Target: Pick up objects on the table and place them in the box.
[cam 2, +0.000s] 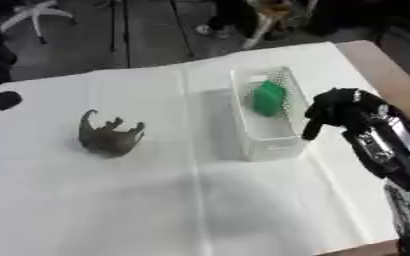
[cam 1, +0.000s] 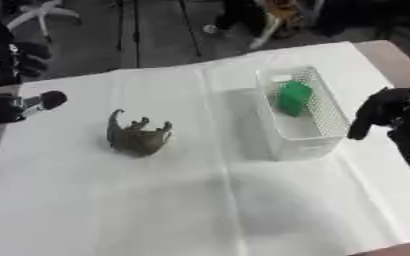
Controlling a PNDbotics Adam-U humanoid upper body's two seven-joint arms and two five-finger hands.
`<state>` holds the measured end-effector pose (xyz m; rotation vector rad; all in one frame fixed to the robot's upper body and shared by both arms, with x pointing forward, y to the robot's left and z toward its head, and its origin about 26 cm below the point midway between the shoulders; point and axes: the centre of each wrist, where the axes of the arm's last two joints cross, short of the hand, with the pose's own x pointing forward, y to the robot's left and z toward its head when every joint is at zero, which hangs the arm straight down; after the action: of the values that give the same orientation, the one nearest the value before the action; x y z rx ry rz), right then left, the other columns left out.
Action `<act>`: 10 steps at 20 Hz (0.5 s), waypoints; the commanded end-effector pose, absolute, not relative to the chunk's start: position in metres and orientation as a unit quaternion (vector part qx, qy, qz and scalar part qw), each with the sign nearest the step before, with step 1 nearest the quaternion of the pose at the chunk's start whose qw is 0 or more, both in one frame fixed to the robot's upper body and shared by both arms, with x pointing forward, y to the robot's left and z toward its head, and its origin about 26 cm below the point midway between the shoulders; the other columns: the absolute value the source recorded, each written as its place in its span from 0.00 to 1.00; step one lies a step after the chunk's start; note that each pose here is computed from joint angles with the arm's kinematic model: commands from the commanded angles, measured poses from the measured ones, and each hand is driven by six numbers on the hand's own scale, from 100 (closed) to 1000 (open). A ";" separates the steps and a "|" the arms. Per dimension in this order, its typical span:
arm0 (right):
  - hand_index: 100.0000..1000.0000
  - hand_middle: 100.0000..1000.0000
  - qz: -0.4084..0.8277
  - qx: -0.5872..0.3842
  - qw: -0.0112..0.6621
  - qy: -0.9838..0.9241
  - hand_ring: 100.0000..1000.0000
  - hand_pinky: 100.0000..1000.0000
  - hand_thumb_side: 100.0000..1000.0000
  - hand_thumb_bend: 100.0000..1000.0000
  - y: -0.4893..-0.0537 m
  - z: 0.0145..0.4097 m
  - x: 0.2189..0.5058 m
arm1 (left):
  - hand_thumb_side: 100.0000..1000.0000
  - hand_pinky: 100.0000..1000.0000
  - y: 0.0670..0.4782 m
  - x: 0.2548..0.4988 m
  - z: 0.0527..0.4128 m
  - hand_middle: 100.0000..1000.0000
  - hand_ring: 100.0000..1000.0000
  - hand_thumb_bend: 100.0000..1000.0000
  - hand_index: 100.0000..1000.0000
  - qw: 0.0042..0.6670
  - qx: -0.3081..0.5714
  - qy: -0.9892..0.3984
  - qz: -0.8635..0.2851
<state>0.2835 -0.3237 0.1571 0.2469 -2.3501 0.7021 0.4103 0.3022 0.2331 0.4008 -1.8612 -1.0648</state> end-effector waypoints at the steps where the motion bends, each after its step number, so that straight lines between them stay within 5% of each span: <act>1: 0.77 0.57 0.283 0.096 0.324 -0.898 0.43 0.44 0.64 0.00 -0.324 0.164 0.283 | 0.36 0.84 0.302 0.423 0.245 0.76 0.78 0.69 0.83 0.465 0.196 -0.708 -0.495; 10: 0.77 0.56 0.283 0.097 0.328 -0.896 0.43 0.44 0.64 0.00 -0.326 0.161 0.282 | 0.31 0.91 0.251 0.461 0.240 0.78 0.80 0.66 0.83 0.467 0.199 -0.595 -0.622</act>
<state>0.2825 -0.3237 0.1540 0.2601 -2.3351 0.7094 0.4585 0.2503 0.2306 0.4544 -1.4874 -1.4931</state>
